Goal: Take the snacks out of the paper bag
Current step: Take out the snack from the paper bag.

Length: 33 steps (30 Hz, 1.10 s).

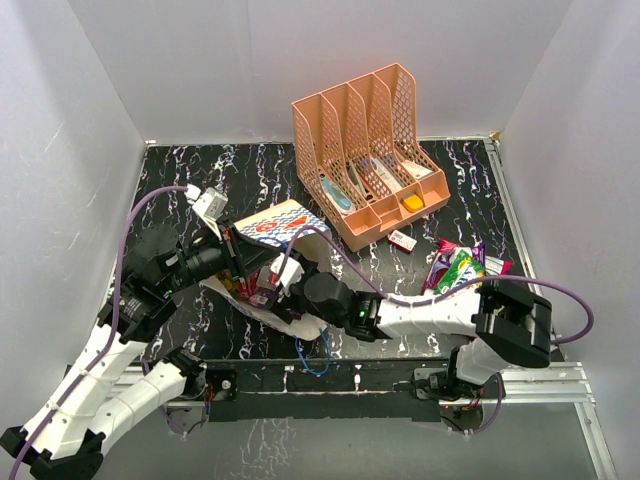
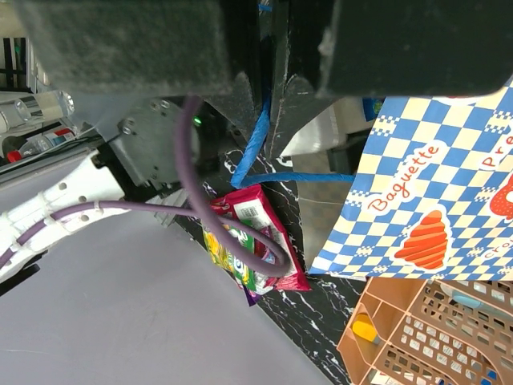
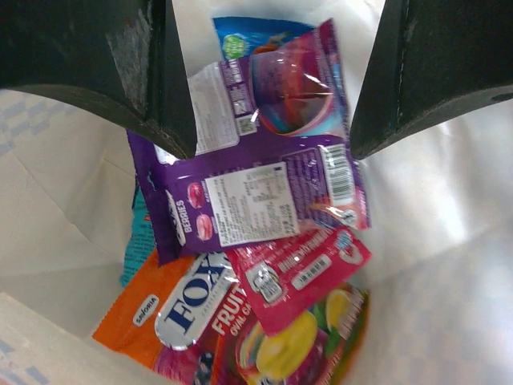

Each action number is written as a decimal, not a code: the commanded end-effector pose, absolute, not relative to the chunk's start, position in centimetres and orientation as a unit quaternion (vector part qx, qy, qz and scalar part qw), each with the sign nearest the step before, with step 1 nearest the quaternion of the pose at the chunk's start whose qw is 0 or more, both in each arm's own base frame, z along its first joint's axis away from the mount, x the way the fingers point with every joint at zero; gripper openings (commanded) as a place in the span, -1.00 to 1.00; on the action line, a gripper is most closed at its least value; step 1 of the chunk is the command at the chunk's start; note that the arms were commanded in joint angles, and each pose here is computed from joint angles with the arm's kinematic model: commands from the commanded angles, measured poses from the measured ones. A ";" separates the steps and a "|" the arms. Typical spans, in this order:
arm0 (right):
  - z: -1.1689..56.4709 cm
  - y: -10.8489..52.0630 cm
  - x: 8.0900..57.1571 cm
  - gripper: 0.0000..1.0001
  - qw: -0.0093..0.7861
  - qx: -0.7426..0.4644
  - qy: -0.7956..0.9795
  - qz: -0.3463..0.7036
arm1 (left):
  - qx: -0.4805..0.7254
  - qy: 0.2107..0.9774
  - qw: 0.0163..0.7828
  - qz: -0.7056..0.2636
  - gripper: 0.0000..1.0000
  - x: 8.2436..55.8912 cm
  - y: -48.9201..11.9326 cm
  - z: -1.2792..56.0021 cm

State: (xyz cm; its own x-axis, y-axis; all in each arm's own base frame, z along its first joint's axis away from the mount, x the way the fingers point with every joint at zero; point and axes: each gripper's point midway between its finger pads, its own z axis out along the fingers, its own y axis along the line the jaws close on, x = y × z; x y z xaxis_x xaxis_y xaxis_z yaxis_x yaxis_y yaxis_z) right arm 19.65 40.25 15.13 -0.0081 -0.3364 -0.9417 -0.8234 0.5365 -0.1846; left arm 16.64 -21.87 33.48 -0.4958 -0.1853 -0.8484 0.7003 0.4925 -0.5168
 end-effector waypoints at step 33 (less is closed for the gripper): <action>16.3 43.9 24.1 -0.67 0.598 -0.421 0.666 0.148 | 0.183 0.716 0.478 -0.475 -1.00 15.5 -21.3 33.5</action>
